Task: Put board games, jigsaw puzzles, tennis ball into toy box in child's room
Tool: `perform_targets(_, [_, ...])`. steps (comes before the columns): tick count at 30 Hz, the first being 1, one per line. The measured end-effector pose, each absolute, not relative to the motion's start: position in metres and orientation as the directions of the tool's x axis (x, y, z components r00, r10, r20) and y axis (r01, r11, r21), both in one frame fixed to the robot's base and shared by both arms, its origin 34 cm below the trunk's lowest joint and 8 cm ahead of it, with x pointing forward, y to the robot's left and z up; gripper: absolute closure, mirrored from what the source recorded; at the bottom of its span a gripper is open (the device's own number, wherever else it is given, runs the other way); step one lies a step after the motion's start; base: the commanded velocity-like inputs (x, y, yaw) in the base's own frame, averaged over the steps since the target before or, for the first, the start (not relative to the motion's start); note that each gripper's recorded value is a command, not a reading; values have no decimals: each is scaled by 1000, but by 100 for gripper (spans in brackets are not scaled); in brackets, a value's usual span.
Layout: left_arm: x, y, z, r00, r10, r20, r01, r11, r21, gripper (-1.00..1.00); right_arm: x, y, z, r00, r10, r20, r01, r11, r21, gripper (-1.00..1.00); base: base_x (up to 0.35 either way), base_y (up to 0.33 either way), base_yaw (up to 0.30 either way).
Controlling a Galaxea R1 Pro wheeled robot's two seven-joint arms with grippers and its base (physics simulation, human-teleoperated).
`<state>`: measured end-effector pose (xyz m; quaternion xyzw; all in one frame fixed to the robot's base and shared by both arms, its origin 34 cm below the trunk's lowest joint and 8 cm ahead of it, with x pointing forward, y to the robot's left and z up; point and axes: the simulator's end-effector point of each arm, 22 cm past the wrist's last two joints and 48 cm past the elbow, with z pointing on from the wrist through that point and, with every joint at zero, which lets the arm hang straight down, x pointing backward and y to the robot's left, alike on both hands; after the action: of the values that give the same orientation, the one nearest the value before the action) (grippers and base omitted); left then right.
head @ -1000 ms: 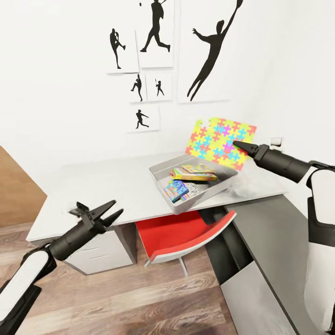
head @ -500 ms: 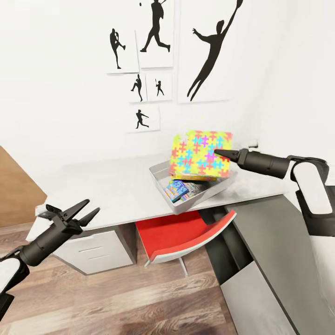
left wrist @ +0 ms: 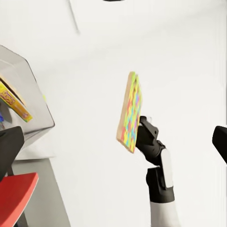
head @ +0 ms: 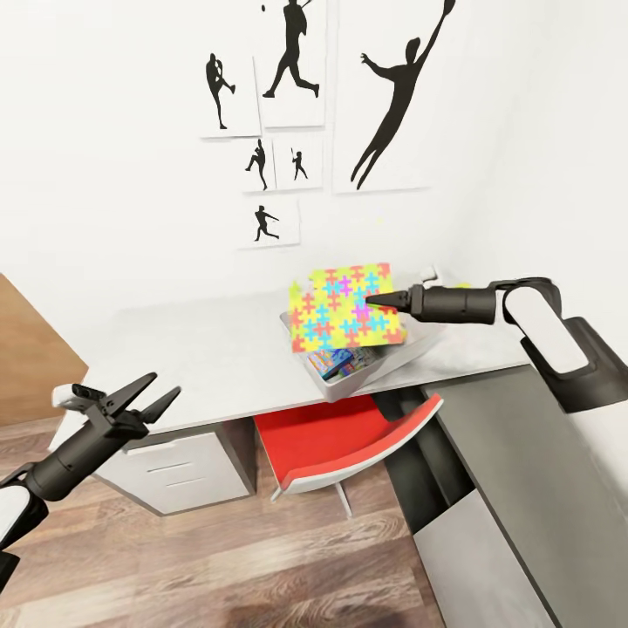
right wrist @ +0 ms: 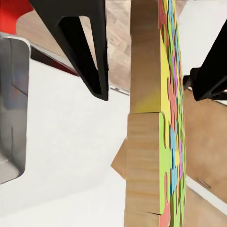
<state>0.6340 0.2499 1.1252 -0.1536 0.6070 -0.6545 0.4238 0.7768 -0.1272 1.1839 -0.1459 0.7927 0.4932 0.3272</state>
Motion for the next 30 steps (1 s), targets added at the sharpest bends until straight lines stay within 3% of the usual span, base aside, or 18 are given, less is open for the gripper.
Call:
perform_targets(15, [633,252,1128,-590,-744,-315,377,92,-922,-100,771,-119,1175,-754,13,-657,-568,488,662,100,7,-5,0])
perform_targets(30, [633,269,1128,-556,-768,-318,375,110,-921,-100,778,-126,1154,-788,27,-615,-518,512,685,100,152,-107,0])
